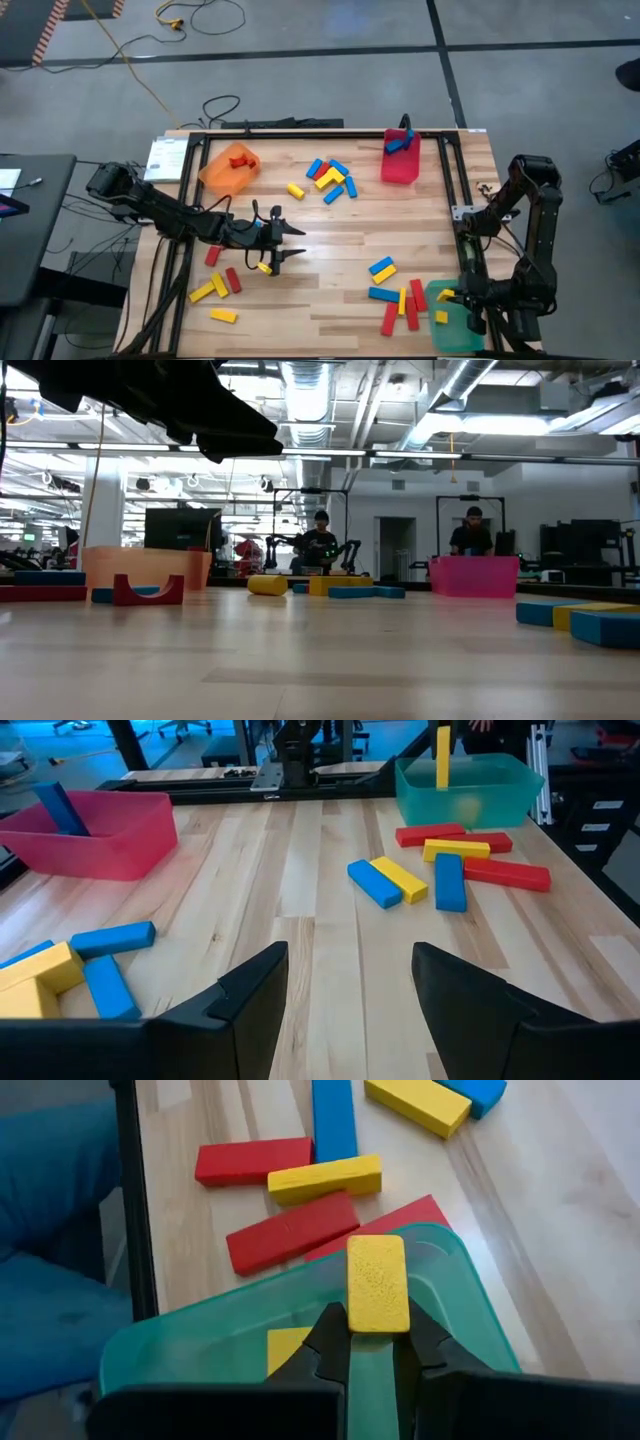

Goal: Sort blocks
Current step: Put the yellow block into the green bin

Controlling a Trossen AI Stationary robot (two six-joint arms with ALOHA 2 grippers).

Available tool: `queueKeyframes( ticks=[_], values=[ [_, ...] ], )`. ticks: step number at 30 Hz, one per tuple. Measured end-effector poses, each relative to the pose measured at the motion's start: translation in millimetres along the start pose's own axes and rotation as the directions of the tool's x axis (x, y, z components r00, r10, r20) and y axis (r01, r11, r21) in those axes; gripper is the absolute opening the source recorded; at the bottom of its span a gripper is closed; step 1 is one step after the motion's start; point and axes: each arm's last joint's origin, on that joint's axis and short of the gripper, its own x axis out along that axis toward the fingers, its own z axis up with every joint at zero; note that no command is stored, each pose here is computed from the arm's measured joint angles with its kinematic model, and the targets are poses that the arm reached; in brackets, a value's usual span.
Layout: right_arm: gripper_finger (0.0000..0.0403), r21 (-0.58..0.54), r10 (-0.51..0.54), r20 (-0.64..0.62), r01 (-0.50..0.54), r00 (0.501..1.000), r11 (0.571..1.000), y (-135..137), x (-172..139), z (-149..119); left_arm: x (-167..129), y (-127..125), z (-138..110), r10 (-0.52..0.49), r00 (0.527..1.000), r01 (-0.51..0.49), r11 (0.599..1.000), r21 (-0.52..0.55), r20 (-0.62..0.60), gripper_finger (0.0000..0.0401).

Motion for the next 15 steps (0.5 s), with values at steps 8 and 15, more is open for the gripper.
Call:
queueKeyframes(
  ticks=[8,15],
  values=[
    [0.0041,-0.124,-0.010,0.002,0.011,1.000,0.992,-0.3,1.9,2.1,0.0,0.0,0.2,0.000,1.000,0.000,1.000,-0.001,0.002,0.0210],
    [0.0077,-0.140,-0.019,-0.012,0.017,1.000,0.990,-1.4,2.3,4.4,0.0,0.0,0.3,0.000,1.000,0.000,1.000,-0.008,0.002,0.0210]
  ],
)
